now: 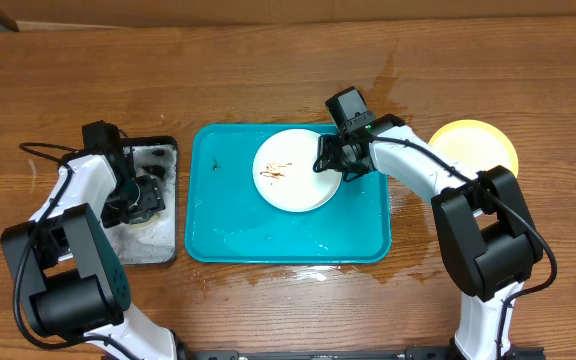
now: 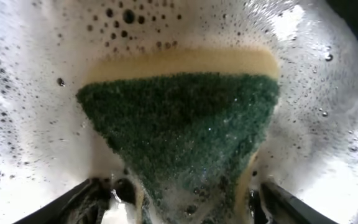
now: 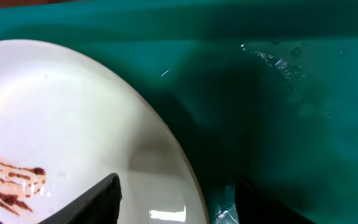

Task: Clean dirty plates on tray and stack at the side
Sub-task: 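Rub the sponge in the black soapy basin with the left gripper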

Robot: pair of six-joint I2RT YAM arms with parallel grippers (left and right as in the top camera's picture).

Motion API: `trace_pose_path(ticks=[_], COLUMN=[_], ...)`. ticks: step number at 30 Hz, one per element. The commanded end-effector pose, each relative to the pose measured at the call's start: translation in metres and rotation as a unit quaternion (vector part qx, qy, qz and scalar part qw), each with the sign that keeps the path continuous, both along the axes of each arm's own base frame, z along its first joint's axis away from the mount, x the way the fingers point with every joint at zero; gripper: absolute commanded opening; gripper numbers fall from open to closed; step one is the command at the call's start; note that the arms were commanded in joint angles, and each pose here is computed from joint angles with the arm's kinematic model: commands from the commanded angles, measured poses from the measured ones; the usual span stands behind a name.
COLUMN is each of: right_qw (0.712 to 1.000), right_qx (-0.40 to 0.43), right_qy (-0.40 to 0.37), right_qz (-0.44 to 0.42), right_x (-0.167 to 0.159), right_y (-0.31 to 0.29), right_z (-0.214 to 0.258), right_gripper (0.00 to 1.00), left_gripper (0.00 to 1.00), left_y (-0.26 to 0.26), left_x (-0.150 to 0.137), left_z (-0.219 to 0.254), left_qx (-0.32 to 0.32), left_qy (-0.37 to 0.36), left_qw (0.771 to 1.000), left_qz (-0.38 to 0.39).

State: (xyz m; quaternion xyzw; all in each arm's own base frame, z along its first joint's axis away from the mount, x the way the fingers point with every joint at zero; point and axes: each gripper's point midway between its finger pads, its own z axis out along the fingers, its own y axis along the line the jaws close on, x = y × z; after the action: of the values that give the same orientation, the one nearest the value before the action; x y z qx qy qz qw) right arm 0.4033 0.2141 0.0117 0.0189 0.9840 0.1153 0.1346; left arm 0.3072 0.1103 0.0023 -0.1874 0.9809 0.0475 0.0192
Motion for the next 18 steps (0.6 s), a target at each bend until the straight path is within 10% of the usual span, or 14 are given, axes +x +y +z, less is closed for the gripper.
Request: trace_pose_path(ticks=[1, 9, 18], right_qw=[0.999, 0.999, 0.996], right_qx=[-0.027, -0.032, -0.048], right_qy=[0.023, 0.037, 0.064], right_qz=[-0.009, -0.012, -0.037], right_x=[-0.01, -0.018, -0.03], right_y=[-0.015, -0.016, -0.025], right_z=[-0.026, -0.03, -0.034], right_gripper=[0.59, 0.12, 0.04], left_gripper=[0.74, 0.59, 0.44], left_y=[0.005, 0.004, 0.005], left_x=[0.002, 0.002, 0.002], left_z=[0.002, 0.002, 0.002], left_qx=[0.008, 0.007, 0.008], left_qy=[-0.008, -0.008, -0.007], left_qw=[1.0, 1.0, 1.0], left_qz=[0.006, 0.005, 0.005])
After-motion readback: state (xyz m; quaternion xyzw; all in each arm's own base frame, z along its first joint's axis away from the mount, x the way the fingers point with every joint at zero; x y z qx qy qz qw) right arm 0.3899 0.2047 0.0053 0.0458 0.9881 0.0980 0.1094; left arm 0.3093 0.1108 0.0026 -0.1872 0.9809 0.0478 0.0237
